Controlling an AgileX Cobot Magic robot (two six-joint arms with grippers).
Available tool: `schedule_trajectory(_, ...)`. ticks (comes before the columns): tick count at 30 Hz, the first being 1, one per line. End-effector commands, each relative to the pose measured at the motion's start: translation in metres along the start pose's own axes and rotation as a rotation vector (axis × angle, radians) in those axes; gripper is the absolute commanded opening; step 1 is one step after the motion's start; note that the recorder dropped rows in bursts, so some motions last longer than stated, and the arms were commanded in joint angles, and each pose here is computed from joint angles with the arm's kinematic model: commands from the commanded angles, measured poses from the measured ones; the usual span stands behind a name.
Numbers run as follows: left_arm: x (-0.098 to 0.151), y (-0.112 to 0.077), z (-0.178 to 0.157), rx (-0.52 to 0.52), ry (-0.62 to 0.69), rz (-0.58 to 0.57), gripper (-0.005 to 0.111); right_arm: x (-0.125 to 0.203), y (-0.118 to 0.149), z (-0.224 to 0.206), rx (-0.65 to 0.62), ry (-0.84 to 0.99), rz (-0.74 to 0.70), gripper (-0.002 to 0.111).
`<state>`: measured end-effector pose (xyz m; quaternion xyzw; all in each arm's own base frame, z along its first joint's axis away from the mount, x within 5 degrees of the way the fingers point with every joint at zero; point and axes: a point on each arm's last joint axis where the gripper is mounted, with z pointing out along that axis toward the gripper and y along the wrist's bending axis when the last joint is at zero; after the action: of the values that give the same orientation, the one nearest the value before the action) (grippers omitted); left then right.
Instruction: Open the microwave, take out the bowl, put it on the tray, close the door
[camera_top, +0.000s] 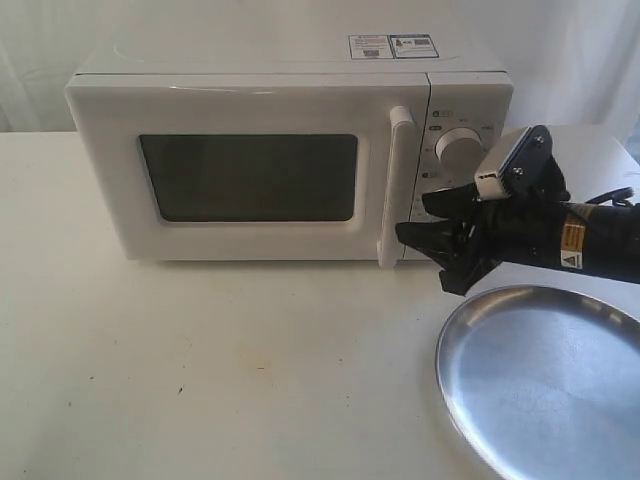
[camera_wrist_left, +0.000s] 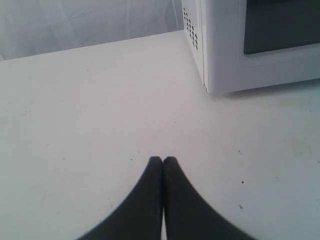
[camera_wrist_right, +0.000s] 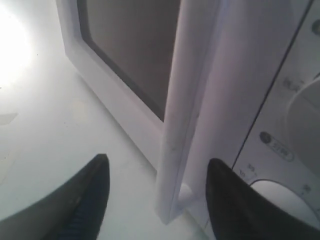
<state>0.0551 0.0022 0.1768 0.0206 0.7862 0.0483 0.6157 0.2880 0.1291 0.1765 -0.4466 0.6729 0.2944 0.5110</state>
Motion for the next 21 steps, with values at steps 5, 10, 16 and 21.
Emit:
schedule_trajectory(5,-0.001,0.000,0.000,0.003,-0.006,0.001,0.000,-0.002,-0.017,0.015,0.007,-0.107,0.000,0.051)
schedule_trajectory(10,-0.001,0.000,0.000,0.003,-0.006,0.001,0.000,0.002,-0.014,0.033,-0.052,-0.114,-0.003,0.046)
schedule_trajectory(16,-0.001,0.000,0.000,0.003,-0.006,0.001,0.000,-0.003,-0.005,0.047,-0.104,-0.130,-0.066,0.014)
schedule_trajectory(21,-0.001,0.000,0.000,0.003,-0.006,0.001,0.000,-0.007,0.000,0.046,-0.158,-0.177,-0.099,0.000)
